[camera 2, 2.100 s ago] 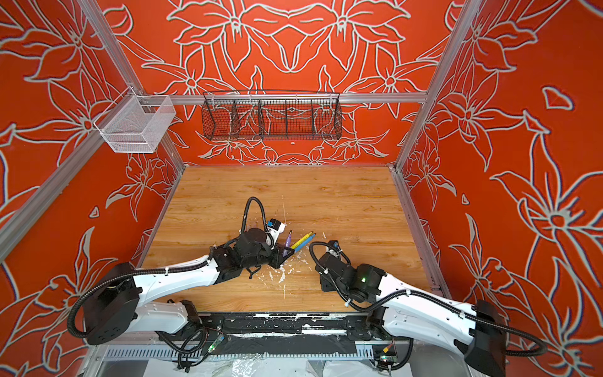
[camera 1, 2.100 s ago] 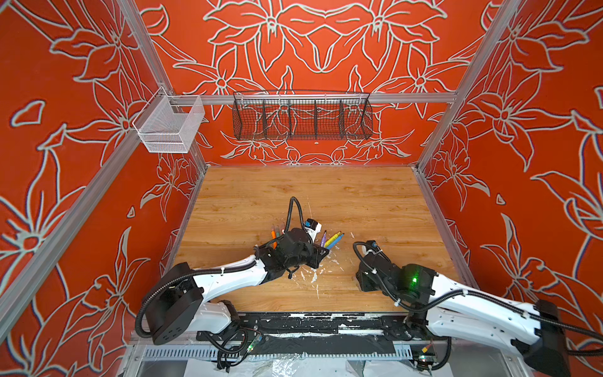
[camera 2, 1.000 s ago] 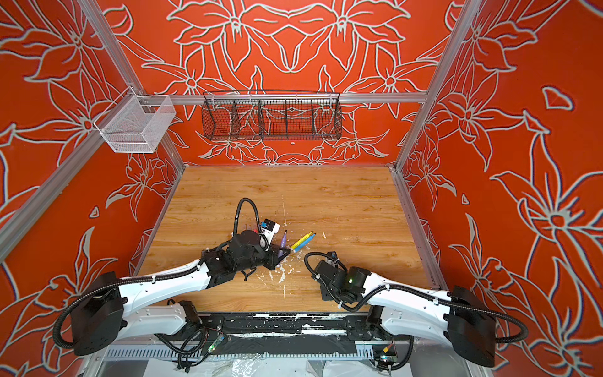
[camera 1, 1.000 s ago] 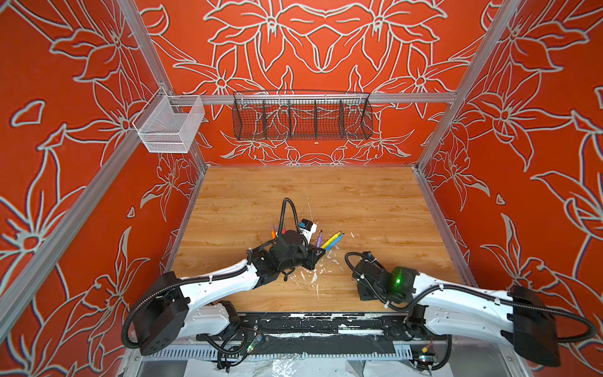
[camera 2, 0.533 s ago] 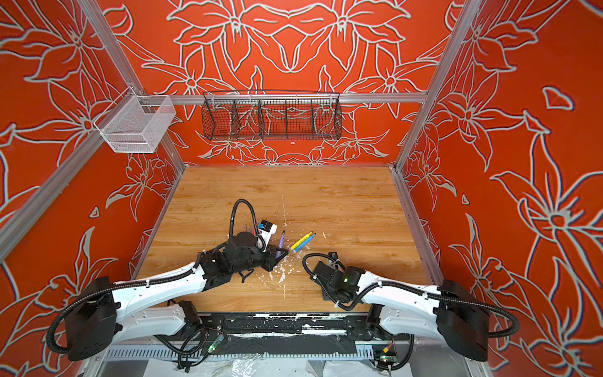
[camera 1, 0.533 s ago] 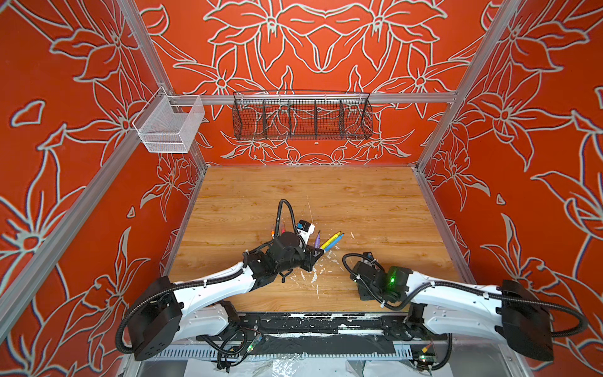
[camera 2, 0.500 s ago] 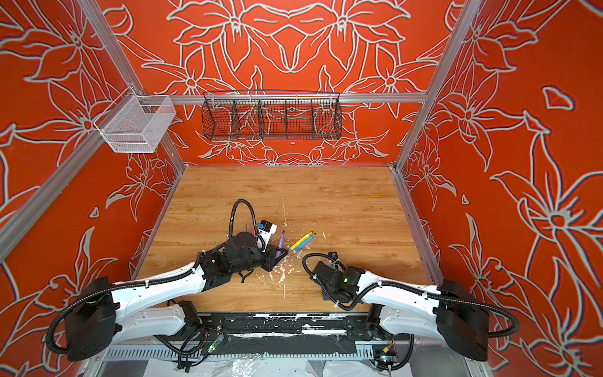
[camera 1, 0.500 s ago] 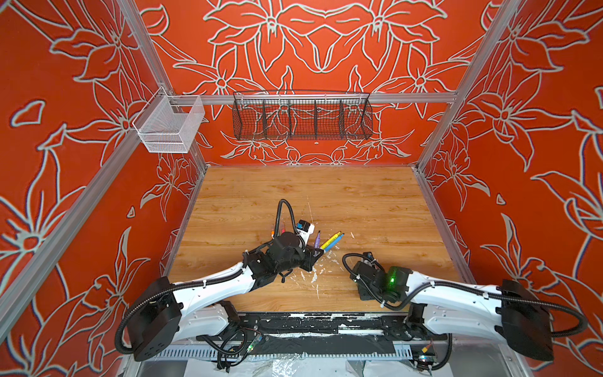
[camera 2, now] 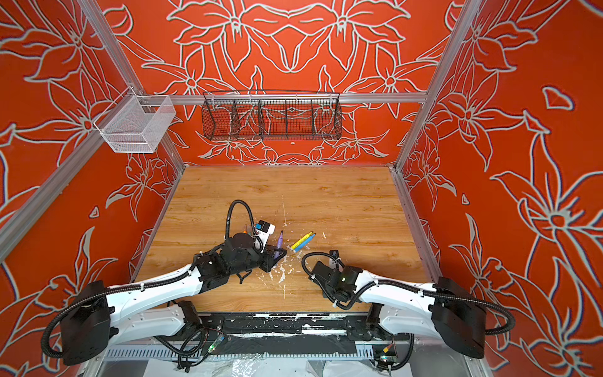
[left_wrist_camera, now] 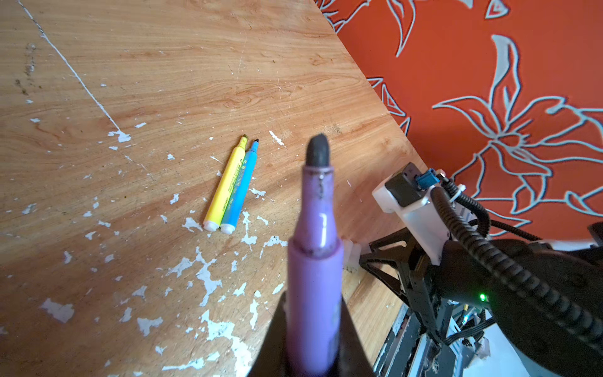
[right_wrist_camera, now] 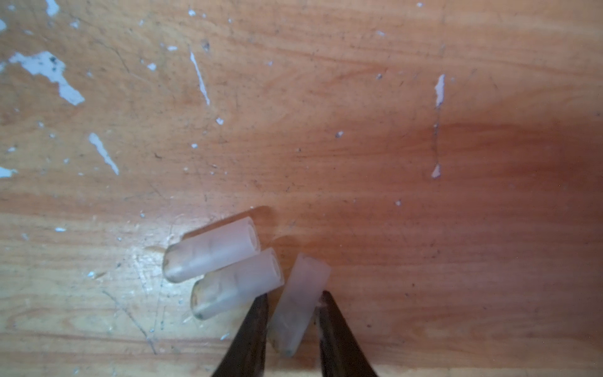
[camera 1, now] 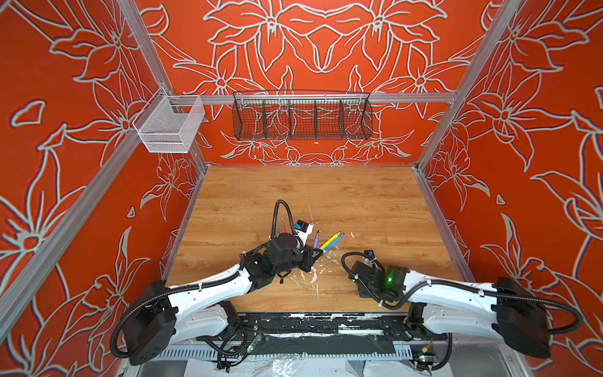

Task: Insert the pens into the pen caps
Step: 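Close the right gripper on a translucent cap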

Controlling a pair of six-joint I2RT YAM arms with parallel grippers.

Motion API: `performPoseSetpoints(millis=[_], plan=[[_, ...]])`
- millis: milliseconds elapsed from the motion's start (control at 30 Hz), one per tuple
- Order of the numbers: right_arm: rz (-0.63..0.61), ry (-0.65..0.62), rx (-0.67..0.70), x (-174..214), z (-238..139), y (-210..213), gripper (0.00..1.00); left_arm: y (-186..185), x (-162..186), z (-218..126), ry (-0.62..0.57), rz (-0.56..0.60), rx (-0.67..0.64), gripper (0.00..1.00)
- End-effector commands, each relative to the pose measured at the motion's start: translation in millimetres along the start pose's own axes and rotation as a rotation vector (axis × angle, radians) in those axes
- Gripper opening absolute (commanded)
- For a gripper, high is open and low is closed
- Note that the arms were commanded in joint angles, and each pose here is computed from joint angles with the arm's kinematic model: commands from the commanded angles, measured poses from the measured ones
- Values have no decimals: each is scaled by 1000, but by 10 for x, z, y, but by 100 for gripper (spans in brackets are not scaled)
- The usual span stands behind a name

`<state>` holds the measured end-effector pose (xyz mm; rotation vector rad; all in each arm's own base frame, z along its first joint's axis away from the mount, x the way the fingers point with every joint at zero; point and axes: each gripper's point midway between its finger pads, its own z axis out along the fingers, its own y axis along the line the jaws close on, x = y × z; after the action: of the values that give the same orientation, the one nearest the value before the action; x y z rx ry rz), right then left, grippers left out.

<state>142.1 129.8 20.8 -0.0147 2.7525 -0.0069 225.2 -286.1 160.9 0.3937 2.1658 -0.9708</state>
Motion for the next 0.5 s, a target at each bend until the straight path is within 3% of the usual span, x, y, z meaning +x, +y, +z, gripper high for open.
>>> performPoseSetpoints(millis=[0,233,467], plan=[[11,0,58,51,51,-132,29,20,-2,-38,-10,1,-5,0],[11,-11,81,27,59,-158,36,18,5,-51,-10,-1,-3,0],[16,-22,118,12,84,-205,27,13,0,-79,-15,0,-2,0]])
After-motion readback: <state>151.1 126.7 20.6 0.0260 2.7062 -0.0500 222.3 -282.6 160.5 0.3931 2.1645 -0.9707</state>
